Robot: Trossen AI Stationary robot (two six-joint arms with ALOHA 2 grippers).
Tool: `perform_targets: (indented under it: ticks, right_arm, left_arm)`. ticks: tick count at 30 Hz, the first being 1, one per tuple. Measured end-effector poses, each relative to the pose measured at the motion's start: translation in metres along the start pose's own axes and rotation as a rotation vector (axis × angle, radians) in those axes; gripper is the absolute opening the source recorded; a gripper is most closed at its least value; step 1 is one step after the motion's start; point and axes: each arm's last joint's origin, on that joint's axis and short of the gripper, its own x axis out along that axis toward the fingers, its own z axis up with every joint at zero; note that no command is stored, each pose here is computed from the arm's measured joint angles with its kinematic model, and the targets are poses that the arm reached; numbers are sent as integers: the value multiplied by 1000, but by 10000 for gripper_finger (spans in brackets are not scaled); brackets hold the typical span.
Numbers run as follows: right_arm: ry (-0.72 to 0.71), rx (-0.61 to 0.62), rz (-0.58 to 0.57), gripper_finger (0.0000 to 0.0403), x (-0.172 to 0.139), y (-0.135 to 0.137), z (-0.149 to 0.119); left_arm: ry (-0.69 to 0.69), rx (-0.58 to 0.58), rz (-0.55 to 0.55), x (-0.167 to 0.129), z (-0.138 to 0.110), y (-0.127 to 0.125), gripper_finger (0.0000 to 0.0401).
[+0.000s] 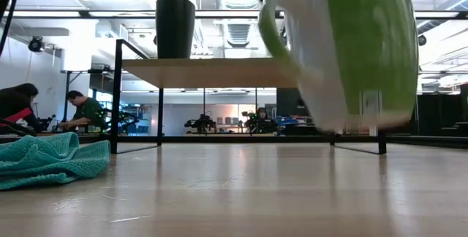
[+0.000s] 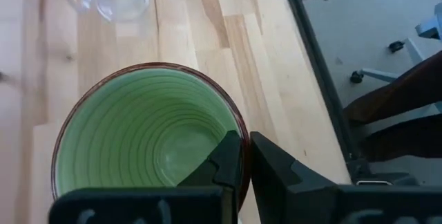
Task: Stack small to large cups/mugs on shelf
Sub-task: Put the green mug on the shelf
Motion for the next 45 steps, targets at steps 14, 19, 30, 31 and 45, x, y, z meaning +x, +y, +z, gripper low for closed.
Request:
perform_targets:
  ticks: [14,19,30,31,45]
  right_arm:
    - [1,-1,-1,72,0,0,0]
    - [2,-1,-1,75,0,0,0]
    - [-13,-2,-30,70,0,-1,0]
    - [-14,-4,-32,71,0,-1,0]
    - [-22,-9,-50,69,0,-2,0]
  left_arm:
    - [23,-16,139,-83,46,9,6]
    - [-41,-47,174,-117,58,23,6]
    - [-24,-142,352,-174,53,80,6]
    - [-12,-156,363,-176,52,87,6]
    - [20,-319,394,-181,47,148,6]
